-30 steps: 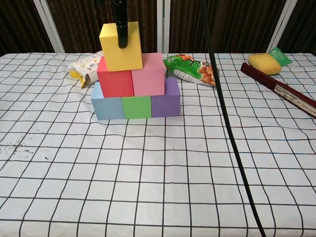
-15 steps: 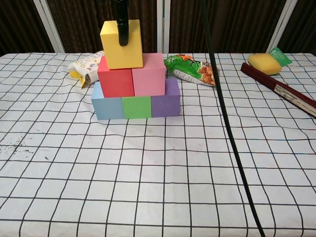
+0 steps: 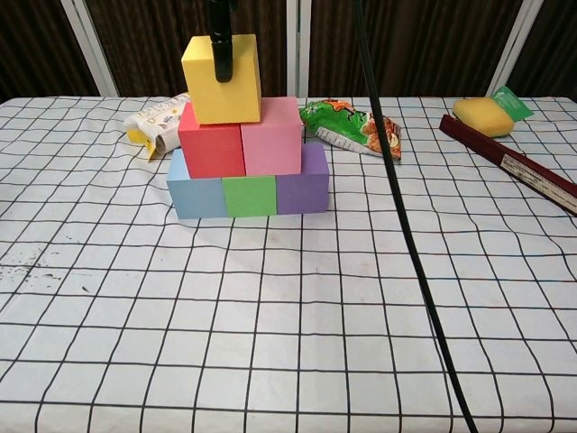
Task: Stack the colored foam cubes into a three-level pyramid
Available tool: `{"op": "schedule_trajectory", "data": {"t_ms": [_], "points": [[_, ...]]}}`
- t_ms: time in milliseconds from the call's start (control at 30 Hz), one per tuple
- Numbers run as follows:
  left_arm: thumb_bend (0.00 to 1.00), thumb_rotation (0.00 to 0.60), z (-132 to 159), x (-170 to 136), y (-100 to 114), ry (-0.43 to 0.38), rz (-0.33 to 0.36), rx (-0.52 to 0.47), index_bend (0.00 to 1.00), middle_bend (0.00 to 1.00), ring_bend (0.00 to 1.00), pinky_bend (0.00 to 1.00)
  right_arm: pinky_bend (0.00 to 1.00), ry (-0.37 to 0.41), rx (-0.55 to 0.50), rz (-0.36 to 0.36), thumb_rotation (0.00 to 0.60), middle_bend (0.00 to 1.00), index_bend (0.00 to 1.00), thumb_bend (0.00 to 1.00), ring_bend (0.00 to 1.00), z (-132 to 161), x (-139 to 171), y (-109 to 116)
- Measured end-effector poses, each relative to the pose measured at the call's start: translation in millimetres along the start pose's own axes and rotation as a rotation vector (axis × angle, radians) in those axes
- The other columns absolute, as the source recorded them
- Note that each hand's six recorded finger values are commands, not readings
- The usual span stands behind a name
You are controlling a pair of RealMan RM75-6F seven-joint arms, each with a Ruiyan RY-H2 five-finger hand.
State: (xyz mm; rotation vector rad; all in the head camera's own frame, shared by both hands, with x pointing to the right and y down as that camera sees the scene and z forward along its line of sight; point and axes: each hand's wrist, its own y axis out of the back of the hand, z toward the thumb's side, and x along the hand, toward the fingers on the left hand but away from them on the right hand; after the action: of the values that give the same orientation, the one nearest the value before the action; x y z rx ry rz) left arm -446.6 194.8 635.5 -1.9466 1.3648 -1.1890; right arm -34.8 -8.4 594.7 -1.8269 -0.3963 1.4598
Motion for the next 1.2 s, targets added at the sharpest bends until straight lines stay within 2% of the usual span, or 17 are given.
{"op": "schedule_trajectory", "data": {"t_ms": [533,767,1200], "points": [[0.00,0.600,2.8,1.3,-2.9,-0.006,-0.007,-0.003,0.11,0.16,0.03,0.01,0.00,-0.014,0.002,0.016,0.600,0.57,0.00,0.08,0.12,-0.3,-2.7,-5.4],[0.00,0.600,2.6,1.3,-3.2,-0.004,-0.008,0.001,0.11,0.16,0.03,0.01,0.00,-0.017,-0.008,0.007,0.600,0.57,0.00,0.08,0.12,-2.5,-2.0,-1.1],[0.00,0.600,2.0,0.9,-4.0,-0.002,-0.011,0.001,0.11,0.16,0.03,0.01,0.00,0.023,0.011,-0.010,0.600,0.57,0.00,0.08,0.12,-2.5,-2.9,0.6]]}}
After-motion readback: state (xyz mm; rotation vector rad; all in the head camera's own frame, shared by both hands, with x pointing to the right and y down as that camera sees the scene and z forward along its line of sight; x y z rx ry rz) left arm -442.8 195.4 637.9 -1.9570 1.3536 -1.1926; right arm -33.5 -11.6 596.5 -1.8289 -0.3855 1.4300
